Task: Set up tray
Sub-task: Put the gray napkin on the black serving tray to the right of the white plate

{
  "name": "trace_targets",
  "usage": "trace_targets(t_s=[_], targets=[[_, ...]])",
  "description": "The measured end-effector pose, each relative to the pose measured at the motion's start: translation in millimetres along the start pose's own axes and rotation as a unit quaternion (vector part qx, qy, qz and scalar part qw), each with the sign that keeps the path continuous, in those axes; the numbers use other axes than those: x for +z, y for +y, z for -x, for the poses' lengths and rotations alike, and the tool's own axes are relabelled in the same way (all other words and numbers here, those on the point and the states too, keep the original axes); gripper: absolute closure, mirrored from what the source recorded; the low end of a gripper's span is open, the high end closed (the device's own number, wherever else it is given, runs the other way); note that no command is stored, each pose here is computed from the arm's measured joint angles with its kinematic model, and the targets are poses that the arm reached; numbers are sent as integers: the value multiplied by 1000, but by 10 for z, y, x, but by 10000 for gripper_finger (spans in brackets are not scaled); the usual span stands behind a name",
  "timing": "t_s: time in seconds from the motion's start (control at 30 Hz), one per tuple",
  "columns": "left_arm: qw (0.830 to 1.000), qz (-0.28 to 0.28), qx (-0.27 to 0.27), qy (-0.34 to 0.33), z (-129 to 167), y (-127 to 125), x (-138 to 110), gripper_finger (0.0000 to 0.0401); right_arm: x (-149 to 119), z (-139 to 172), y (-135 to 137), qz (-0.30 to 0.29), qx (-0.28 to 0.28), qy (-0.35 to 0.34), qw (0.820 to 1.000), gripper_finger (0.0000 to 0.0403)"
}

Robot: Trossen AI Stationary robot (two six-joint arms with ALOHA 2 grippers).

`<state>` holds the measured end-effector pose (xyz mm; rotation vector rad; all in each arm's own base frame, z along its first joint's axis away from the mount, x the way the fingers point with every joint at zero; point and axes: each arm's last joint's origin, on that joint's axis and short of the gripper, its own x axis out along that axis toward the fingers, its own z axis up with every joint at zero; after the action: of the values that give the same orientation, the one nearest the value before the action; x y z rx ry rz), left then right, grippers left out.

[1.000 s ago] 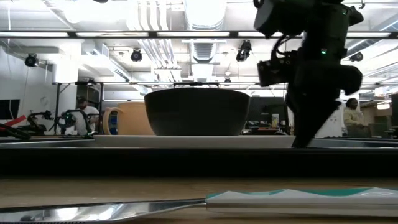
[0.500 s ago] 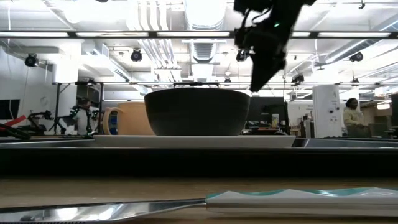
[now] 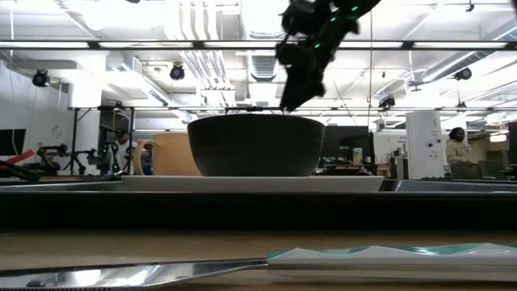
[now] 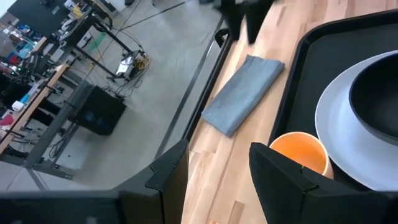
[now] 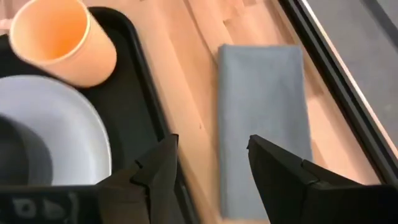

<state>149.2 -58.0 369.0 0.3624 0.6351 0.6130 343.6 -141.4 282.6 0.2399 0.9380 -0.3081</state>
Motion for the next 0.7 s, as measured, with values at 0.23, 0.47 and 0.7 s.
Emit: trace_targets(t_s=[0.23,0.47,0.7], targets=[[1000,2,-1,0,0,-2,-1,251,346,-515,-109,19,-3,11,1000,218],[1000,-1,-1,2,-8,-18,1,251,575,-1169,-143,-1,9,48,999,223],[1000,-1,-1,2,-10,-24,2,251,604,-1538,-170,-16,-87,145,985,225]])
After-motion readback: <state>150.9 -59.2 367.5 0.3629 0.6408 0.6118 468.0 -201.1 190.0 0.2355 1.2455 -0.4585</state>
